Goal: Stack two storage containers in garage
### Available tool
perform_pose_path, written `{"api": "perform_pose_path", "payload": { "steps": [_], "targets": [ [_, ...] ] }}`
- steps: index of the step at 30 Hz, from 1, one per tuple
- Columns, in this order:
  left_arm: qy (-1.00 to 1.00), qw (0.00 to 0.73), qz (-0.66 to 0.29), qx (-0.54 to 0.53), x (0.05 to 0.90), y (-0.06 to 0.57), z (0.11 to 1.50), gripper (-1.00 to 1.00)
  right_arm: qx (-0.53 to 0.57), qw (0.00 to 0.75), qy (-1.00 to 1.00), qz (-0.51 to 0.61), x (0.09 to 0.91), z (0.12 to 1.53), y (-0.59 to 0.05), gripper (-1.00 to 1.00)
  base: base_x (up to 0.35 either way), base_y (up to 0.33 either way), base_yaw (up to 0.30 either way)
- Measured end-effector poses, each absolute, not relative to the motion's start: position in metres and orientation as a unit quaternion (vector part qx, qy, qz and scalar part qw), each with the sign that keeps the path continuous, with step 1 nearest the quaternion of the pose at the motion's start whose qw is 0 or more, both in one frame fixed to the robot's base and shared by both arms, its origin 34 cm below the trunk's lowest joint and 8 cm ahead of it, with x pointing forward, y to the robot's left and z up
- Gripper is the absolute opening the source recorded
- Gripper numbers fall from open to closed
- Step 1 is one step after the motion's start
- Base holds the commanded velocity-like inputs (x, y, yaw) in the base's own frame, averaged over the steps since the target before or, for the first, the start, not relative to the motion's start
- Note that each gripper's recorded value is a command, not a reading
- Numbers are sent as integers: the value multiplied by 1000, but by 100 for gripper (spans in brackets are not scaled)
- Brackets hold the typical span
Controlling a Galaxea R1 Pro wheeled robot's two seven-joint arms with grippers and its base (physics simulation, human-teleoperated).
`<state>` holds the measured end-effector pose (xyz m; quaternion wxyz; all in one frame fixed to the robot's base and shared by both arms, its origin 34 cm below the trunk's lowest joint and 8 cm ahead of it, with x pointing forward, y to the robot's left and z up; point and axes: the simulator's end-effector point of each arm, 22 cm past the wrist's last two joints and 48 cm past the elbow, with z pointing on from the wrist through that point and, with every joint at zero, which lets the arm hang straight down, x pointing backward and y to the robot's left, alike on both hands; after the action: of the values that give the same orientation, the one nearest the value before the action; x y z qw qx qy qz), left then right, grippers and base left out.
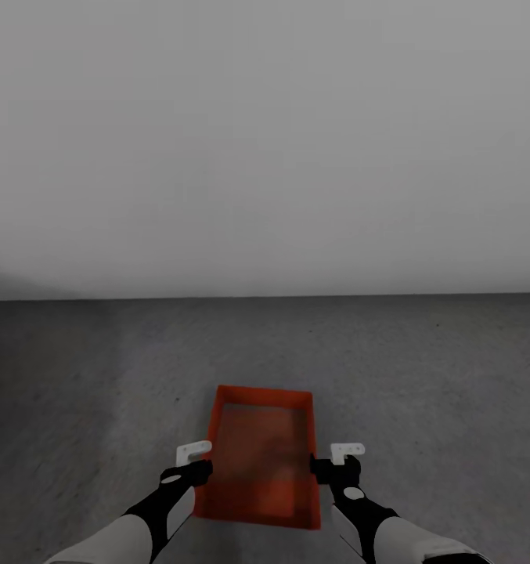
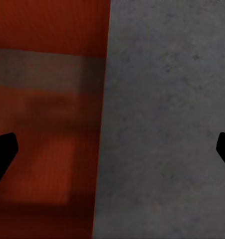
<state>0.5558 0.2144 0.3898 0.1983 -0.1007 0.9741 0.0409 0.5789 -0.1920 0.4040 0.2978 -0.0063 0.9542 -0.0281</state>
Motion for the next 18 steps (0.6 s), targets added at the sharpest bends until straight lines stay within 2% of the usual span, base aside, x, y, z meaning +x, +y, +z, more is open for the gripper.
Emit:
{"api": "perform_pose_path", "payload": {
  "steps": [18],
  "targets": [
    [974,198,41,-100,559,214,423,100,-6,297,954,-28,582,437,-192,100,0,0,0]
  ]
}}
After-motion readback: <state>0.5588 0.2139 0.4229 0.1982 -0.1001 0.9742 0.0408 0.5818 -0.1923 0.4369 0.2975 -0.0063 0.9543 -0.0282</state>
